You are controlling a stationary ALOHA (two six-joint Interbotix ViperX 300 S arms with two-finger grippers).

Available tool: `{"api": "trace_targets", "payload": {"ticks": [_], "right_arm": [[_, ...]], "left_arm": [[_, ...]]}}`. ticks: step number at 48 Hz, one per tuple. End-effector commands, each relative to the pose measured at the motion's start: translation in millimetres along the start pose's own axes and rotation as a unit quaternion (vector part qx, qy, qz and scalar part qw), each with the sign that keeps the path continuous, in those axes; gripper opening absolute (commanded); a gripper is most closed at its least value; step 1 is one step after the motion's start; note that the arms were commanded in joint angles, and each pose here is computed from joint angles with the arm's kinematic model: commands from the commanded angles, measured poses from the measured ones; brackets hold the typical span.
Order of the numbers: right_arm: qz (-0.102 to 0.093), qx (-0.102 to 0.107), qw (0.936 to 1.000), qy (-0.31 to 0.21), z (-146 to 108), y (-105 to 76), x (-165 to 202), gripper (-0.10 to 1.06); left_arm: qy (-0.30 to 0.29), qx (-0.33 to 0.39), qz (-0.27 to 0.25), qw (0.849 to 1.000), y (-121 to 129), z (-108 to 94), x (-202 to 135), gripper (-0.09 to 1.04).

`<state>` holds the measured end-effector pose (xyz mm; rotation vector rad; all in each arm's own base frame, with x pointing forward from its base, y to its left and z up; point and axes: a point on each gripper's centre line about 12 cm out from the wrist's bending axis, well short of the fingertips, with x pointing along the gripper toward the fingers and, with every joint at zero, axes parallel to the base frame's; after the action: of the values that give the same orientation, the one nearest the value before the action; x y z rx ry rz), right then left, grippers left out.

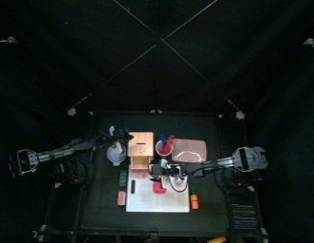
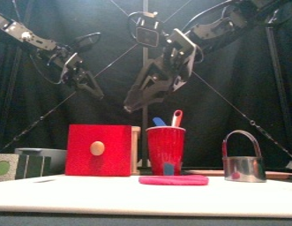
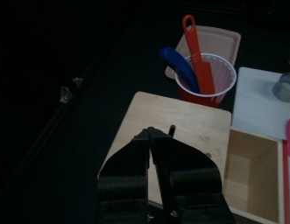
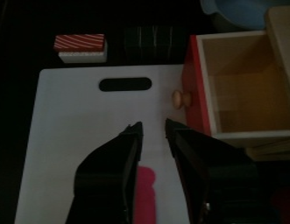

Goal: Get the cutter from the drawer then cut the dough then place the extra dough in the bowl
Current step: Shut the drawer

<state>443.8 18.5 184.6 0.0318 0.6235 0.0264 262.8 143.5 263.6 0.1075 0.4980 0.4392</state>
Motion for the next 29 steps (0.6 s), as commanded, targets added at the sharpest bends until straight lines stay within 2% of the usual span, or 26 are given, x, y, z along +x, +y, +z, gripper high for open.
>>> {"api": "trace_targets", "payload": {"ticks": [1, 11, 20, 29], "right_arm": [[0.004, -0.003, 0.9997, -0.026, 20.2, 3.7, 0.2, 0.51], [0.004, -0.004, 0.9998, -0.021, 22.2, 4.6, 18.5, 0.39], [0.004, -0.002, 0.9999, -0.010, 17.1, 5.2, 34.2, 0.32], [0.006, -0.002, 1.0000, 0.000, 12.2, 7.3, 44.6, 0.24]], "left_arm": [[0.005, 0.014, 0.018, 1.000, 14.9, 14.0, 3.6, 0.35], [0.074, 0.037, 0.010, 0.996, 20.2, 17.0, 37.7, 0.34], [0.144, 0.084, -0.009, 0.986, 22.1, 7.2, 76.1, 0.34], [0.177, 0.093, -0.015, 0.980, 38.0, 7.4, 90.3, 0.34]]}}
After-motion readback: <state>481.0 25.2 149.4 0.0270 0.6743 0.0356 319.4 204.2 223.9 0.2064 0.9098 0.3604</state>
